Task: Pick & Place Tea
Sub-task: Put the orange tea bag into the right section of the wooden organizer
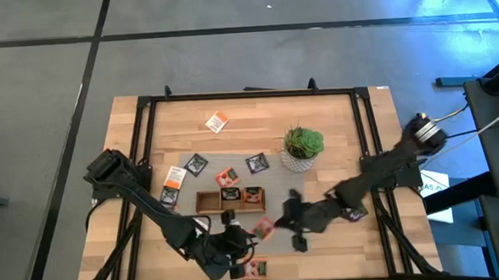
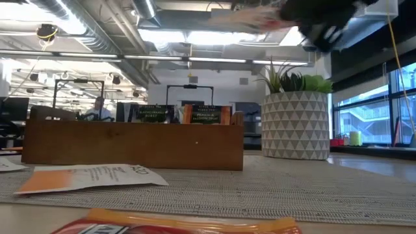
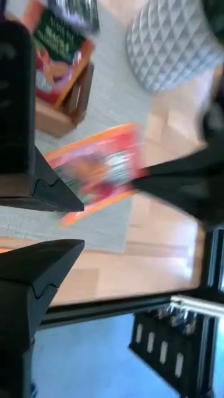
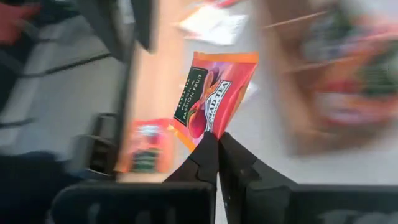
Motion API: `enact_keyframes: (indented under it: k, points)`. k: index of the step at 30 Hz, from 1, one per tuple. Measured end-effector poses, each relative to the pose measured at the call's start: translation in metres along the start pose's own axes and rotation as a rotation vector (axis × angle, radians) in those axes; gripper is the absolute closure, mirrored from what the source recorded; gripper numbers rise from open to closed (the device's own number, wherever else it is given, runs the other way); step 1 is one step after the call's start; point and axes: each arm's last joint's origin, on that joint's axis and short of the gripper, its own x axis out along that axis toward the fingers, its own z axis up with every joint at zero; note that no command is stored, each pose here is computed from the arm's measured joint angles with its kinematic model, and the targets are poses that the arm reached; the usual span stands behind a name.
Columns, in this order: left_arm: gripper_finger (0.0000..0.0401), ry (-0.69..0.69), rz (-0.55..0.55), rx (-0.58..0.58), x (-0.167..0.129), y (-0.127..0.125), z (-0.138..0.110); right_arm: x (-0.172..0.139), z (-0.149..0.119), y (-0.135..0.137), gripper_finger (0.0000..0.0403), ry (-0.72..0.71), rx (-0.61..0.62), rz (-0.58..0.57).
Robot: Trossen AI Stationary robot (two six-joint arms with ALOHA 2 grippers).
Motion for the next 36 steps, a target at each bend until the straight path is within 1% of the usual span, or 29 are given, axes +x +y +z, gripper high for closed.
enact_keyframes:
  k: [2,3,5,8,10,12,16,18,20,24,27,31,34,36]
  points:
    - [0.0323,-0.021,0.04,-0.017,-0.001,0.002,0.001,-0.026,-0.003,0.003,0.0396,-0.043,-0.023,-0.116]
    - [0.0324,-0.025,0.065,-0.014,-0.001,0.004,0.001,-0.038,-0.004,0.006,0.0396,-0.067,-0.026,-0.152]
    - [0.0324,-0.042,0.095,-0.025,-0.001,0.006,0.002,-0.059,-0.009,0.012,0.0395,-0.12,-0.034,-0.191]
    - [0.0324,-0.049,0.111,-0.044,0.005,0.012,0.006,-0.076,-0.013,0.023,0.0394,-0.212,-0.05,-0.211]
    - [0.0324,-0.046,0.081,-0.083,0.01,0.015,0.012,-0.08,-0.015,0.029,0.0394,-0.253,-0.075,-0.211]
    - [0.0323,-0.037,0.02,-0.11,0.016,0.018,0.018,-0.078,-0.016,0.035,0.0394,-0.286,-0.11,-0.213]
    - [0.0323,-0.076,-0.095,-0.1,0.022,0.018,0.032,-0.069,-0.015,0.045,0.0394,-0.332,-0.174,-0.189]
    - [0.0323,-0.101,-0.109,-0.086,0.023,0.018,0.036,-0.066,-0.014,0.048,0.0394,-0.349,-0.211,-0.182]
    - [0.0323,-0.116,-0.104,-0.08,0.024,0.02,0.038,-0.066,-0.012,0.05,0.0394,-0.368,-0.229,-0.184]
    - [0.0323,-0.126,-0.077,-0.078,0.024,0.021,0.038,-0.073,-0.009,0.053,0.0394,-0.439,-0.244,-0.239]
    - [0.0323,-0.177,0.004,-0.045,0.022,0.02,0.039,-0.078,-0.006,0.056,0.0393,-0.501,-0.261,-0.299]
    - [0.0323,-0.266,0.091,0.034,0.016,0.018,0.045,-0.085,0.003,0.062,0.0393,-0.578,-0.3,-0.355]
    - [0.0323,-0.327,0.107,0.072,0.015,0.017,0.053,-0.091,0.012,0.066,0.0393,-0.628,-0.333,-0.348]
    - [0.0323,-0.354,0.069,0.078,0.014,0.017,0.058,-0.093,0.016,0.069,0.0393,-0.648,-0.36,-0.302]
